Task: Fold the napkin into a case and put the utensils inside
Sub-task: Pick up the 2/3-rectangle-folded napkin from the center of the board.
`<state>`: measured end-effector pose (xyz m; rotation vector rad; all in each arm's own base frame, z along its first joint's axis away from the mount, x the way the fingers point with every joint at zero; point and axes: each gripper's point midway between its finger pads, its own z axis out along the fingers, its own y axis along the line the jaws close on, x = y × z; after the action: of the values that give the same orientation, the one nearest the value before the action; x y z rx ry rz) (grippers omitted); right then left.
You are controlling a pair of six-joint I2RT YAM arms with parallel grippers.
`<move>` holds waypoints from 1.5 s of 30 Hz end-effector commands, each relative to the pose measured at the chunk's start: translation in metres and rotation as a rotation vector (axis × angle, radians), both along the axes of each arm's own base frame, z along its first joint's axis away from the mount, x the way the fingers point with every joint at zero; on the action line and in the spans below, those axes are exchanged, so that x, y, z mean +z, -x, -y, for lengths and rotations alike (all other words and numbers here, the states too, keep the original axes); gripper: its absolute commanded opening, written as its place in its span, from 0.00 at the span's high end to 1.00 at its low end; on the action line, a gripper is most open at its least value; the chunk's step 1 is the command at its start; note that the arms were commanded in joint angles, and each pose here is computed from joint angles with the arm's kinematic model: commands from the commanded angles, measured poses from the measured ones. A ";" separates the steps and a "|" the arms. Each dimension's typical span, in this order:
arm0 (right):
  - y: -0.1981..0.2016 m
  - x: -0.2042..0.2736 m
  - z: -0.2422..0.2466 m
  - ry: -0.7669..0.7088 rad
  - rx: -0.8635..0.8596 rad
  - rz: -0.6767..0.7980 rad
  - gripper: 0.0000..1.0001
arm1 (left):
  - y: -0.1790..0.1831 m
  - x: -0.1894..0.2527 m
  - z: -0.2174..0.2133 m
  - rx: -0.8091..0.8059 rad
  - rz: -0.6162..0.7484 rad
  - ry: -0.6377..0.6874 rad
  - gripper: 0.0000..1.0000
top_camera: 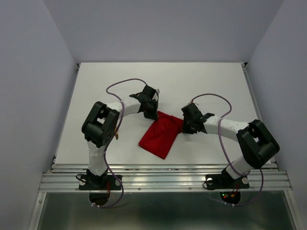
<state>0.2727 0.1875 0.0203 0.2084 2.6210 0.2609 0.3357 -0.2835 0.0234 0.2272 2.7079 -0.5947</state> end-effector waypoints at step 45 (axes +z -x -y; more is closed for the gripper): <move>-0.059 0.049 -0.036 -0.067 0.014 0.168 0.99 | 0.006 -0.002 0.006 -0.037 -0.006 -0.013 1.00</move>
<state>0.3179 0.2167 0.0609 0.1912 2.4826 0.3643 0.3359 -0.2871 0.0237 0.2387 2.7038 -0.5993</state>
